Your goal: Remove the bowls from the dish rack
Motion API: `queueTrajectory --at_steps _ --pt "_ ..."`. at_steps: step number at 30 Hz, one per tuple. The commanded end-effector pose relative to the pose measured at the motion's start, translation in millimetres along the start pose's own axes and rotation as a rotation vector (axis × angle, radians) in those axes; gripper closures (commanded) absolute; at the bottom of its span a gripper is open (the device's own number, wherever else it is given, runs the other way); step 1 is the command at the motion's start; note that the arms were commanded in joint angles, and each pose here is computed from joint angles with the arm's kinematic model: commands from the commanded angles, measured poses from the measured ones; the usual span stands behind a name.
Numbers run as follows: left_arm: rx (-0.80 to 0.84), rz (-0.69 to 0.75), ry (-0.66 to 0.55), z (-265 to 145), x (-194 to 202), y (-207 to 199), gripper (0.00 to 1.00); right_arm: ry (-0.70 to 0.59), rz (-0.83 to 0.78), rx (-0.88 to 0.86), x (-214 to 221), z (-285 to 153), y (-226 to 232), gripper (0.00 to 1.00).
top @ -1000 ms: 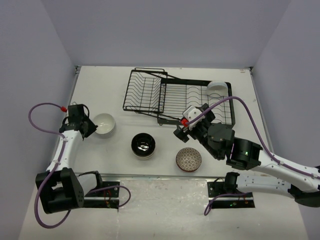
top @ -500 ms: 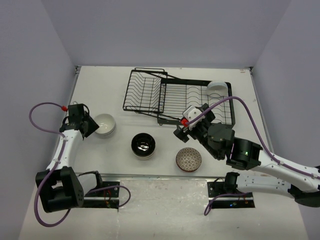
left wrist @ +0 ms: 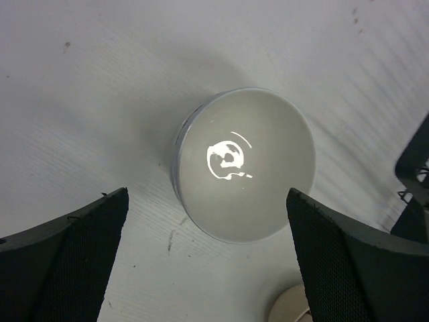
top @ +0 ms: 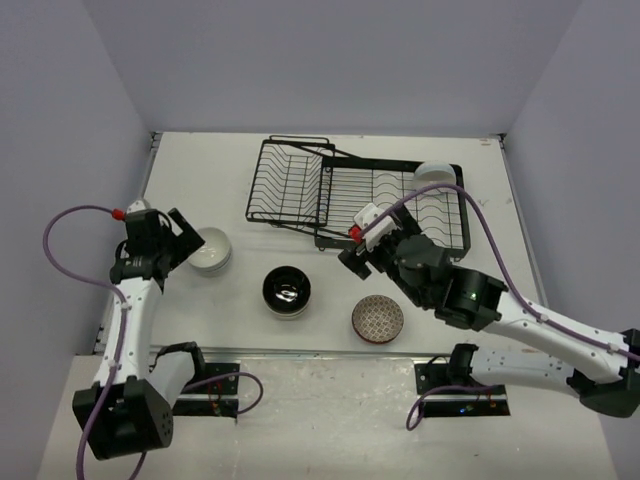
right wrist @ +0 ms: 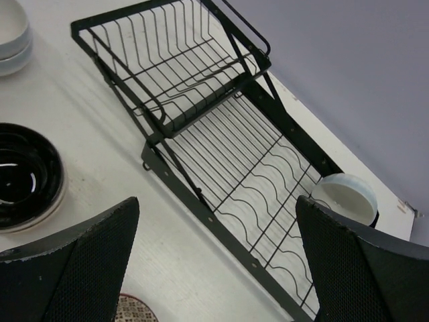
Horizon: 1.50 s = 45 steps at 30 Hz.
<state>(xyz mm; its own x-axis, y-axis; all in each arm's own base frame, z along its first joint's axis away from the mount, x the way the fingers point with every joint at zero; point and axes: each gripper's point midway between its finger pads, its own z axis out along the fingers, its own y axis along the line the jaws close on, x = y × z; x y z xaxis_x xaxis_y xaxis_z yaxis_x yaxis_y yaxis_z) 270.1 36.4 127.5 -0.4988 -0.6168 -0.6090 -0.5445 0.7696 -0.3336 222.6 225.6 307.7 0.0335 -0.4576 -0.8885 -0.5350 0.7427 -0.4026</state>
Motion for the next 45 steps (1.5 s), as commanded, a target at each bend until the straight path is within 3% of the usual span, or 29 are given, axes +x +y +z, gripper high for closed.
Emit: queueTrajectory --at_steps 1,5,10,14,15,18,21,29,31,35,37,44,45 --pt "0.127 0.020 -0.168 -51 -43 -27 0.00 0.026 0.107 0.035 2 24 -15 0.01" --pt "0.407 0.126 -0.293 -114 -59 -75 0.00 0.172 0.185 0.225 38 60 -65 0.01" --pt "0.613 0.339 -0.273 -147 -35 -123 0.00 0.375 0.216 0.493 102 89 -156 0.01" --pt "0.598 0.462 -0.265 -151 -20 -138 0.00 0.436 0.051 0.612 130 110 -218 0.01" --pt "0.610 0.484 -0.259 -153 -13 -143 0.00 0.415 -0.052 0.630 125 118 -235 0.01" --pt "0.541 0.466 -0.306 -148 -17 -134 0.00 0.439 -0.230 0.638 154 134 -274 0.01" --pt "0.486 0.443 -0.375 -150 -26 -124 0.00 0.503 -0.411 0.564 191 145 -285 0.01" --pt "0.422 0.447 -0.430 -165 -28 -120 0.00 0.573 -0.524 0.498 239 166 -293 0.01" --pt "0.451 0.456 -0.426 -167 -24 -123 0.00 0.593 -0.547 0.495 248 172 -293 0.05" --pt "0.459 0.462 -0.433 -167 -21 -122 0.00 0.592 -0.606 0.522 259 184 -297 0.25" --pt "0.459 0.465 -0.435 -167 -20 -122 0.00 0.593 -0.605 0.511 264 188 -295 0.28" --pt "0.477 0.485 -0.424 -164 -13 -125 0.00 0.603 -0.591 0.494 278 196 -291 0.63" --pt "0.484 0.488 -0.424 -165 -13 -127 0.00 0.603 -0.593 0.493 279 198 -290 0.63"
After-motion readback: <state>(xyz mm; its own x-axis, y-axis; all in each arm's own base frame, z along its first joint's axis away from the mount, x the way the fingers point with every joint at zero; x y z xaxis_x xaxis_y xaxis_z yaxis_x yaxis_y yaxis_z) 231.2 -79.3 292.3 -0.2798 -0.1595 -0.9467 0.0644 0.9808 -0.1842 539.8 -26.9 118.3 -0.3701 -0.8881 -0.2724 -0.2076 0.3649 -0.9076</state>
